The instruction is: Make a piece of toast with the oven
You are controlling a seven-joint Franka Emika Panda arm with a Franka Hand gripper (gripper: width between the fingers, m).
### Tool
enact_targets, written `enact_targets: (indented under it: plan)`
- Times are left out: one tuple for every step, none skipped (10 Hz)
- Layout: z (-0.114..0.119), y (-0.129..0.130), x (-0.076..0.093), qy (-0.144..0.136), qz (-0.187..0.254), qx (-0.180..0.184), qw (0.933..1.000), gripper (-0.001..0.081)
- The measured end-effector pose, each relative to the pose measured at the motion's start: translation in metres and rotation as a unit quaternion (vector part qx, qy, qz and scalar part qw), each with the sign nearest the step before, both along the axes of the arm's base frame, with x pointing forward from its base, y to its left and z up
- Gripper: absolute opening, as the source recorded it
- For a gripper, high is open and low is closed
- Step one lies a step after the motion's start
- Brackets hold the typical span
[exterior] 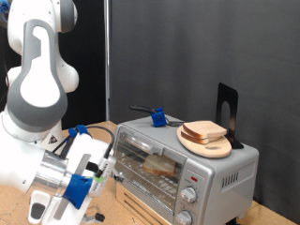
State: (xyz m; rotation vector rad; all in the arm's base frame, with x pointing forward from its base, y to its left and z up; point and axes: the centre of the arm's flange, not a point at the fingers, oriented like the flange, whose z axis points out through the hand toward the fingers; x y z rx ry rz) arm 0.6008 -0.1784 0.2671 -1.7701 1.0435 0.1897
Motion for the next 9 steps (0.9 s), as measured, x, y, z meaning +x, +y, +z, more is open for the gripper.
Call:
enact_targets:
  plan:
    - [-0.002,0.005,0.01,0.031,0.008,0.023,0.9992,0.0682]
    - [-0.01,0.011,0.02,0.053,0.004,0.034,0.998,0.0682]
    - [-0.02,0.019,0.03,0.067,-0.003,0.037,0.997,0.0682]
    - [-0.03,0.028,0.039,0.076,-0.008,0.039,0.9963,0.0682]
    - [-0.041,0.036,0.046,0.074,-0.018,0.037,0.9964,0.0682]
    - [-0.045,0.038,0.052,0.07,-0.026,0.032,0.9967,0.0682]
    - [-0.045,0.038,0.051,0.071,-0.023,0.034,0.9966,0.0682]
    - [-0.046,0.041,0.05,0.084,-0.018,0.044,0.9953,0.0682]
    - [-0.047,0.048,0.046,0.129,0.003,0.054,0.9902,0.0682]
